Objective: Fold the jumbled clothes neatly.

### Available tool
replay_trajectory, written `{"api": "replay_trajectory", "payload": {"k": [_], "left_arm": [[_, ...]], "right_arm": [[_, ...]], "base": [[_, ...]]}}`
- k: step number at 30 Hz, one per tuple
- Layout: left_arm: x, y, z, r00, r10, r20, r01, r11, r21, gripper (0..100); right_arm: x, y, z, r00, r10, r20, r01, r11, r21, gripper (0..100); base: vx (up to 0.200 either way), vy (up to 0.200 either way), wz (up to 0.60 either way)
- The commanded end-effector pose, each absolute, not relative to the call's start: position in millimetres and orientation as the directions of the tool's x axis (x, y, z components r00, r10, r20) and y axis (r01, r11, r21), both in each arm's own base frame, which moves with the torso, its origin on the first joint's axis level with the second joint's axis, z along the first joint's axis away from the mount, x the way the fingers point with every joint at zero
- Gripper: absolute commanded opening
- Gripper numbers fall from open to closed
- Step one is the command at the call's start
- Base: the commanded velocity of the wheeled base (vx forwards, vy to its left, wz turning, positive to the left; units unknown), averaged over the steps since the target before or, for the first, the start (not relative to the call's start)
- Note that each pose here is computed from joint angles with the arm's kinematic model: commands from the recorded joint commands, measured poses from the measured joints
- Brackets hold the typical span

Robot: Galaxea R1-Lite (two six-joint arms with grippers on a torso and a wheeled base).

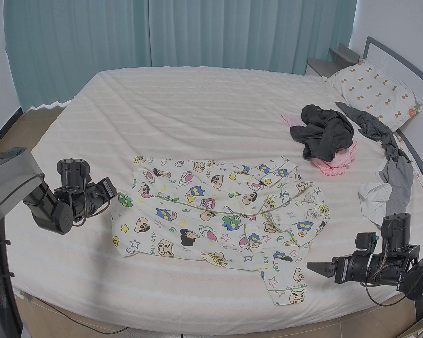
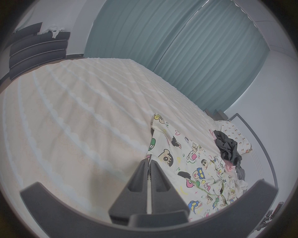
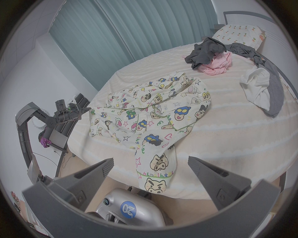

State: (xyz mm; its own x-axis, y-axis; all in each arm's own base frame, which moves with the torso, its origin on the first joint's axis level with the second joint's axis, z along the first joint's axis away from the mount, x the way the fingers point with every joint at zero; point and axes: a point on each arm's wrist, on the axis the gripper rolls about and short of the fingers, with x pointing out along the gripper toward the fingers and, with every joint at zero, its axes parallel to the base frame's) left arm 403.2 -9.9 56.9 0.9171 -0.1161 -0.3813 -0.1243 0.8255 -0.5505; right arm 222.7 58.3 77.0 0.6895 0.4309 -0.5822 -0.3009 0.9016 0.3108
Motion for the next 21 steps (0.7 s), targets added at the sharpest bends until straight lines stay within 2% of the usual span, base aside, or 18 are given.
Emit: {"api": "replay_trajectory", "payload": {"k": [1,4,5,10,13,17,18,19,21], "left_arm": [[408,-20,52,0.907,-0.139,-0.398,-0.114,0.829,-0.548,0],[409,-29,53,0.9,-0.156,-0.407,-0.102,0.832,-0.545,0],[410,-29,54,0.901,-0.158,-0.403,-0.098,0.832,-0.545,100],[417,-29,64,0.922,-0.142,-0.36,-0.086,0.831,-0.549,100],[418,-26,68,0.936,-0.082,-0.343,-0.122,0.836,-0.535,100],[409,-23,64,0.926,-0.071,-0.371,-0.145,0.84,-0.523,100],[388,-22,68,0.911,-0.09,-0.402,-0.142,0.848,-0.512,100],[388,-22,68,0.911,-0.09,-0.402,-0.142,0.848,-0.512,100],[350,-24,63,0.858,-0.215,-0.466,-0.05,0.868,-0.493,100]], "right_arm": [[223,58,77,0.688,0.431,-0.584,-0.3,0.902,0.311,100],[223,58,77,0.688,0.431,-0.584,-0.3,0.902,0.311,100],[223,59,77,0.687,0.432,-0.584,-0.302,0.901,0.311,100],[222,58,76,0.686,0.431,-0.585,-0.302,0.901,0.31,100],[222,58,77,0.688,0.432,-0.583,-0.303,0.901,0.31,100],[221,58,77,0.687,0.432,-0.584,-0.303,0.901,0.31,100],[221,58,77,0.689,0.432,-0.582,-0.303,0.901,0.31,100],[221,58,77,0.689,0.432,-0.582,-0.303,0.901,0.31,100],[221,58,79,0.694,0.433,-0.575,-0.306,0.9,0.309,100]], "base": [[0.0,0.0,0.0],[0.0,0.0,0.0],[0.0,0.0,0.0],[0.0,0.0,0.0],[0.0,0.0,0.0],[0.0,0.0,0.0],[0.0,0.0,0.0],[0.0,0.0,0.0],[0.0,0.0,0.0]]}}
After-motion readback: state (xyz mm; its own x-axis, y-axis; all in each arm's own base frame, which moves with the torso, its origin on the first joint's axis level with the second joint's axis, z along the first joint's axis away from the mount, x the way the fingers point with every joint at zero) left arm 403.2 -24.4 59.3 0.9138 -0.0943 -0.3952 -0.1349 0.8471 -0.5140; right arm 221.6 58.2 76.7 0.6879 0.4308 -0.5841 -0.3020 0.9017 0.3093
